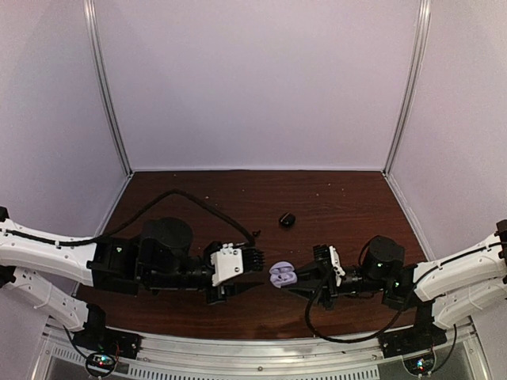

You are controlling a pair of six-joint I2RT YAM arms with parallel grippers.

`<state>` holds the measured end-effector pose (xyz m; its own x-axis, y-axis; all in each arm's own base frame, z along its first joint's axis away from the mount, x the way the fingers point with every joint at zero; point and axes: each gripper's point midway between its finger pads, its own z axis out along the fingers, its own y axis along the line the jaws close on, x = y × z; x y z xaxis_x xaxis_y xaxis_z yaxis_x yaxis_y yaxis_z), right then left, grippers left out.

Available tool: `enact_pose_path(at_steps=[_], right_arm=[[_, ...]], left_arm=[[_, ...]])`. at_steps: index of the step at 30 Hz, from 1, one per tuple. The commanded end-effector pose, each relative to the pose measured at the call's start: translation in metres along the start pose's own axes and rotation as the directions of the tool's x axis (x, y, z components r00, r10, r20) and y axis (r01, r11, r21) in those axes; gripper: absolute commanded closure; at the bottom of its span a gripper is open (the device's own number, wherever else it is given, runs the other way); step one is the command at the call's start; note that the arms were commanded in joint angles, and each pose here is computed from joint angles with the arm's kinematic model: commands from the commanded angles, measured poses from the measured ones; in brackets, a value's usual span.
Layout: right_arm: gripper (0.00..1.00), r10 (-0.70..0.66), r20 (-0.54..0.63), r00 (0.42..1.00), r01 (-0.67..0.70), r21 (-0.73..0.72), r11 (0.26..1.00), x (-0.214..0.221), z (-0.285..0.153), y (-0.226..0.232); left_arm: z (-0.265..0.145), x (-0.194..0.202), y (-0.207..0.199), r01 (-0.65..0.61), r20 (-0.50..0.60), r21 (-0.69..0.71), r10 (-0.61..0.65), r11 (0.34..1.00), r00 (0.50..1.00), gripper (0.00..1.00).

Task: Insert the wireless bluetooth earbuds into the charging case
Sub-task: Adjust the left earbud in the left side groove of the charging case.

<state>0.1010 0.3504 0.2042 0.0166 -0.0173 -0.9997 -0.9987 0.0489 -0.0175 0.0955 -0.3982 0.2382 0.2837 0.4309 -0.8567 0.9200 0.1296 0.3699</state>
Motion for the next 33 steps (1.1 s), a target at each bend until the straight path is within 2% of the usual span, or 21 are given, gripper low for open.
enact_pose_path(at_steps=[1,27,33], right_arm=[[0.9,-0.003,0.044,0.999,0.004,-0.011,1.0,-0.013,-0.001,0.002],[0.9,-0.011,0.039,0.999,0.013,-0.057,0.998,-0.014,0.0,0.012],[0.9,-0.015,0.052,0.999,0.017,-0.036,0.999,-0.017,-0.002,0.009]], left_arm=[[0.001,-0.031,0.009,0.035,0.094,-0.011,-0.034,0.999,0.995,0.58],[0.021,-0.016,0.017,0.008,0.013,-0.058,-0.008,0.998,1.0,0.56],[0.019,-0.006,0.016,0.005,-0.009,-0.049,-0.006,0.999,1.0,0.49]])
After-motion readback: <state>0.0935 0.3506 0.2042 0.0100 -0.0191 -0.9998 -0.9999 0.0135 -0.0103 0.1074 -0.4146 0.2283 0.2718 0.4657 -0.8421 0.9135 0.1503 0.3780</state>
